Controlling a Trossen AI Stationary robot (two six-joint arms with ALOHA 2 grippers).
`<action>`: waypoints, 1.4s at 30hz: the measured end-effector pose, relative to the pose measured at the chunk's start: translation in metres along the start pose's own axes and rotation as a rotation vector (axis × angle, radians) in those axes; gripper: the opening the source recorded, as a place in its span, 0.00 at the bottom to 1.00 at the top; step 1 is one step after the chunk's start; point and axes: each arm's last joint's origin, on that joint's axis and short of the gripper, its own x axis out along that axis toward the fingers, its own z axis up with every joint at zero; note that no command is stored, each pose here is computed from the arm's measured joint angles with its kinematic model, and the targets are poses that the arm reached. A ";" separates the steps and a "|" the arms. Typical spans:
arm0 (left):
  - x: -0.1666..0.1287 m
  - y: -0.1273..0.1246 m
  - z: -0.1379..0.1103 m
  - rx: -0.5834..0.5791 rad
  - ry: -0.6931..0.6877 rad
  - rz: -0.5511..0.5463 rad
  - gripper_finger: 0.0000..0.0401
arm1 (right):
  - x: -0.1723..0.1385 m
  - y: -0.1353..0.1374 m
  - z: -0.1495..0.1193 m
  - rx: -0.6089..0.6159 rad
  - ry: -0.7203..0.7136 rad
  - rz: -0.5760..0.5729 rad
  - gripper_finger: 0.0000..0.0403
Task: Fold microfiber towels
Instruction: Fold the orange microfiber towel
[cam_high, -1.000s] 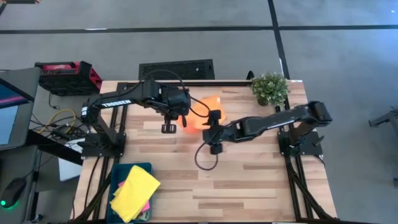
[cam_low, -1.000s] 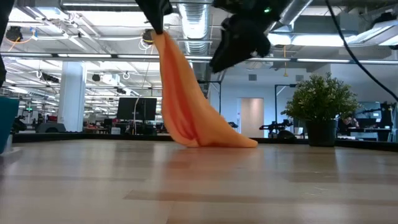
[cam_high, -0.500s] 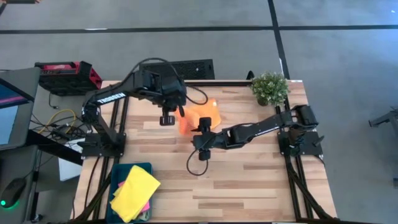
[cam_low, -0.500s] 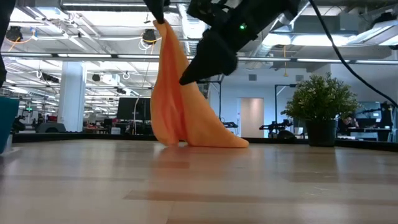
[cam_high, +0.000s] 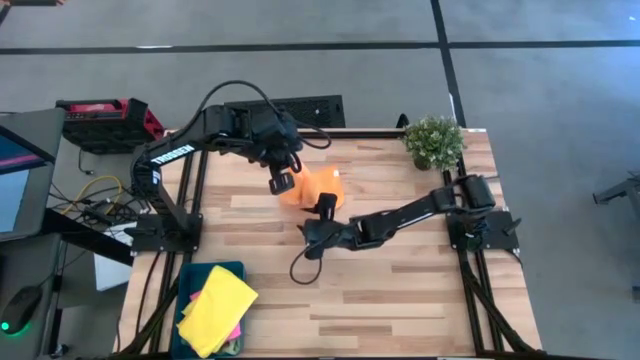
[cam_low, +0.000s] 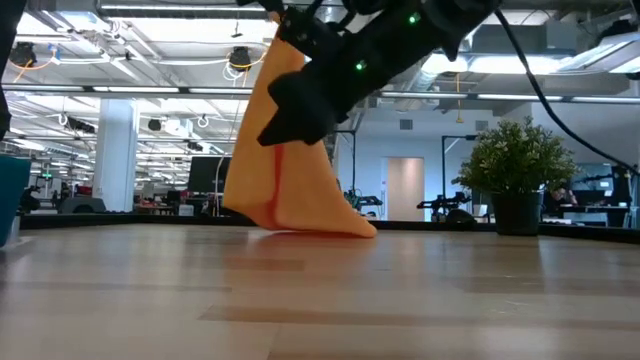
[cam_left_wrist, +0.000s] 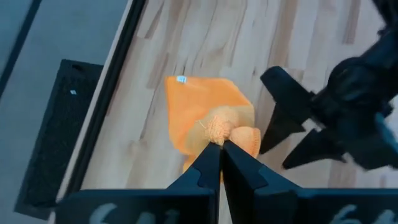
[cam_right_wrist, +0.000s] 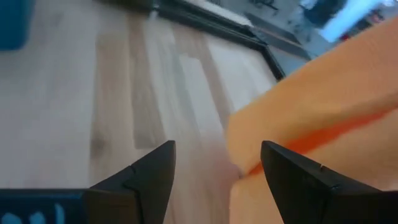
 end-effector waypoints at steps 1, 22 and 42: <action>0.000 -0.001 0.000 -0.013 0.001 -0.001 0.00 | 0.002 0.000 -0.001 0.020 0.003 -0.020 0.65; -0.002 -0.017 -0.002 -0.021 0.007 -0.053 0.00 | 0.007 -0.010 -0.004 0.104 0.031 -0.123 0.65; -0.002 -0.017 -0.002 -0.010 0.011 -0.050 0.00 | 0.004 -0.010 -0.005 0.042 0.059 -0.233 0.65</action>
